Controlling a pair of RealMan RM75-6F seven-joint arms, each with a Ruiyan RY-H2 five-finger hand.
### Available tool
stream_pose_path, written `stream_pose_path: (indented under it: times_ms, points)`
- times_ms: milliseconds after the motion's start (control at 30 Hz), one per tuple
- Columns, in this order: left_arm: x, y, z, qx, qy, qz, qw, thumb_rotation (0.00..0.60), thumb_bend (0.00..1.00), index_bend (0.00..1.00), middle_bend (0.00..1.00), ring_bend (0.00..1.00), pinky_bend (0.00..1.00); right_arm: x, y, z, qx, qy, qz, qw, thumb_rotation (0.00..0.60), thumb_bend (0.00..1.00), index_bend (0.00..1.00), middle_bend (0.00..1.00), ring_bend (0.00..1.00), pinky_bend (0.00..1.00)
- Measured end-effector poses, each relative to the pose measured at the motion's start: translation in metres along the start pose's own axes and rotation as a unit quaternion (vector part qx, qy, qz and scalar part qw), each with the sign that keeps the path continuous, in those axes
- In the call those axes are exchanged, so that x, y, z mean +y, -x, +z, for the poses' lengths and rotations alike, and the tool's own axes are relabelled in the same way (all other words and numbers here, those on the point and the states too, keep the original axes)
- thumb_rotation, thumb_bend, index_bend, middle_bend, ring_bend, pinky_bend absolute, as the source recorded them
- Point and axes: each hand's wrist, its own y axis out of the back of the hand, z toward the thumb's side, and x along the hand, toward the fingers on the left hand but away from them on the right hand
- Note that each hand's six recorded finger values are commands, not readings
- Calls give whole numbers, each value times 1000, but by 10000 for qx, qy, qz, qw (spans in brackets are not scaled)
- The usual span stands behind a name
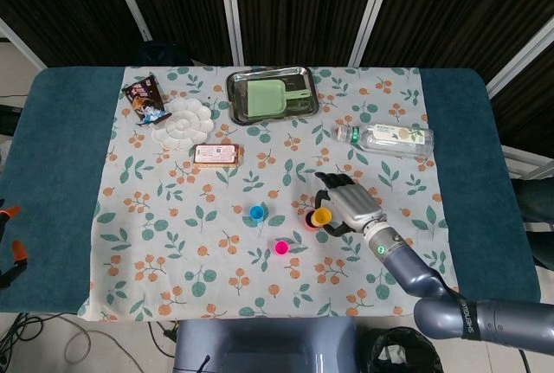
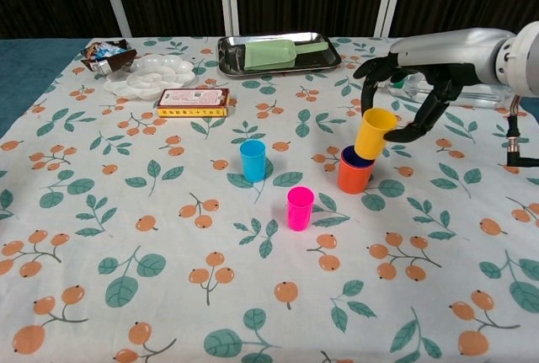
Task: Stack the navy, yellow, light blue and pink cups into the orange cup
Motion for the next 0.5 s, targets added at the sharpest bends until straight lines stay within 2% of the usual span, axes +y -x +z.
stream_pose_path:
  times_ms: [500]
  points:
    - [1, 0, 0, 2, -15, 21, 10000, 600, 614, 205, 84, 4, 0, -7, 13, 3, -1, 61, 84, 9999, 600, 410, 481, 0, 34, 82]
